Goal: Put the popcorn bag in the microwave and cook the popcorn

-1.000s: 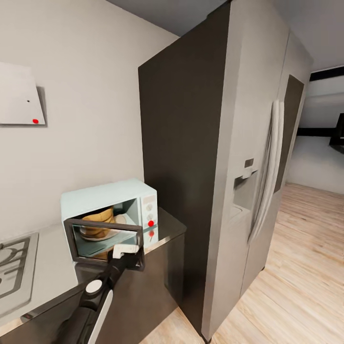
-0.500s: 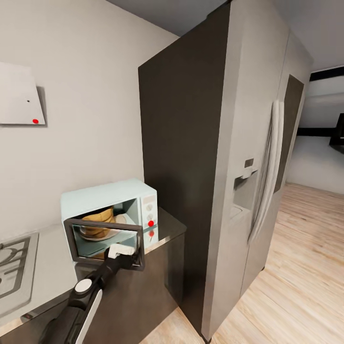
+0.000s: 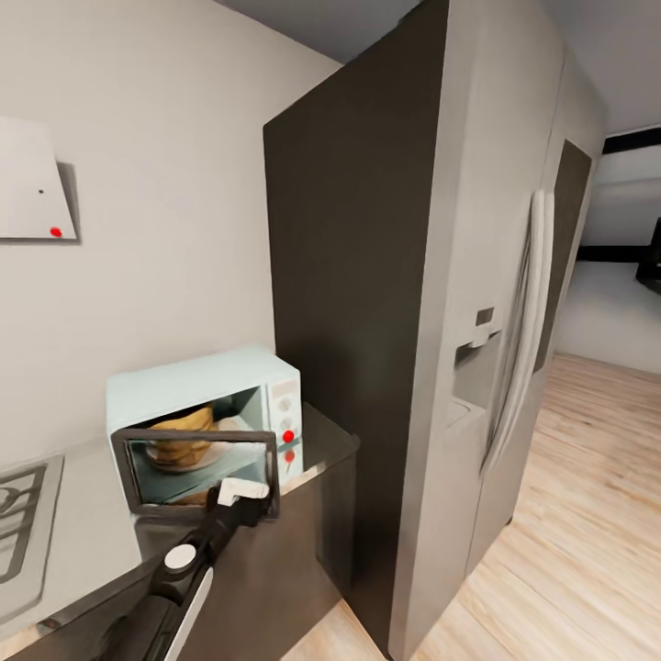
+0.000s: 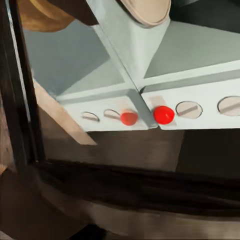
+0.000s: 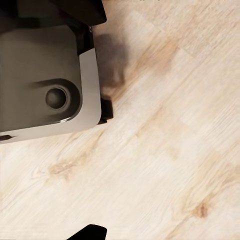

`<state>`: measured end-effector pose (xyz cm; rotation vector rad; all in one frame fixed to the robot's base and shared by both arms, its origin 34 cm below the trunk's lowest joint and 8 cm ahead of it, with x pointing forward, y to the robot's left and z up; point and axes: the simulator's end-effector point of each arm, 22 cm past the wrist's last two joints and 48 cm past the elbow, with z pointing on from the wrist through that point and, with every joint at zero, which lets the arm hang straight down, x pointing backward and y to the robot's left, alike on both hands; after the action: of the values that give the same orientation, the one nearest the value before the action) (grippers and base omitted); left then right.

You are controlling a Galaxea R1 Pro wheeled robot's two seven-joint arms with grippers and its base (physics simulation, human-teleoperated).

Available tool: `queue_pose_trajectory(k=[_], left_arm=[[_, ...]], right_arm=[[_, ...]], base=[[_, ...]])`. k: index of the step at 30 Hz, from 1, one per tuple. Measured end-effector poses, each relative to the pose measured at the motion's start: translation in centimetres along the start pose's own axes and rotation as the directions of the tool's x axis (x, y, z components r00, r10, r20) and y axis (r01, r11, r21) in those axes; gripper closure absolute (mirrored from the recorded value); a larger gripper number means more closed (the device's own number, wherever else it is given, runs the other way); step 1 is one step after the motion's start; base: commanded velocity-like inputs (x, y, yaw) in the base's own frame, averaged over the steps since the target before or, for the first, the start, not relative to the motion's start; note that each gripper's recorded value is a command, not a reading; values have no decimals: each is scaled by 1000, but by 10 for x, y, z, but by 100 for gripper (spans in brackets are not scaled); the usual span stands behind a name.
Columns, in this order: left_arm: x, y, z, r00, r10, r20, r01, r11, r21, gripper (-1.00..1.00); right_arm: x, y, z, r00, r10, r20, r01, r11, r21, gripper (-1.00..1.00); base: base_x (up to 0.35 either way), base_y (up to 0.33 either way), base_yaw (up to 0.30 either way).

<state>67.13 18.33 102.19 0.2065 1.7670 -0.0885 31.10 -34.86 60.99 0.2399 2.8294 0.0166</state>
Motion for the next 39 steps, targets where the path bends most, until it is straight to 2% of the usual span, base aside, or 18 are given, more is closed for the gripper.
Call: queue_pose_trajectory(k=[1,2,3,18,24,37,39], left_arm=[[2,1,0,1000,-1,-3,1,1000,-2,-100],[4,40,-3,999,-38,-3,38,996,-82,-100],[4,43,-3,999,-44,-3,43,995,-89,-100],[0,41,-3,999,-45,5,45,995,-87,-100],[0,30,-1,998,-62,8,63,995,-78,-100],[0,30,-1,998,-59,10,60,995,-77,-100],[1,24,-2,998,-62,8,63,996,-60,-100]], right_arm=[[0,0,0,1000,0,0,0,1000,0,-100],[0,0,0,1000,-1,0,1,1000,0,-100],[0,0,0,1000,-1,0,1,1000,0,-100],[0,0,0,1000,-1,0,1,1000,0,-100],[0,0,0,1000,0,-1,0,1000,0,-100],[0,0,0,1000,0,0,0,1000,0,-100],[0,0,0,1000,0,1,0,1000,0,-100]], base=[[320,0,0],[321,0,0],[322,0,0],[313,0,0],[43,0,0],[138,0,0],[156,0,0]])
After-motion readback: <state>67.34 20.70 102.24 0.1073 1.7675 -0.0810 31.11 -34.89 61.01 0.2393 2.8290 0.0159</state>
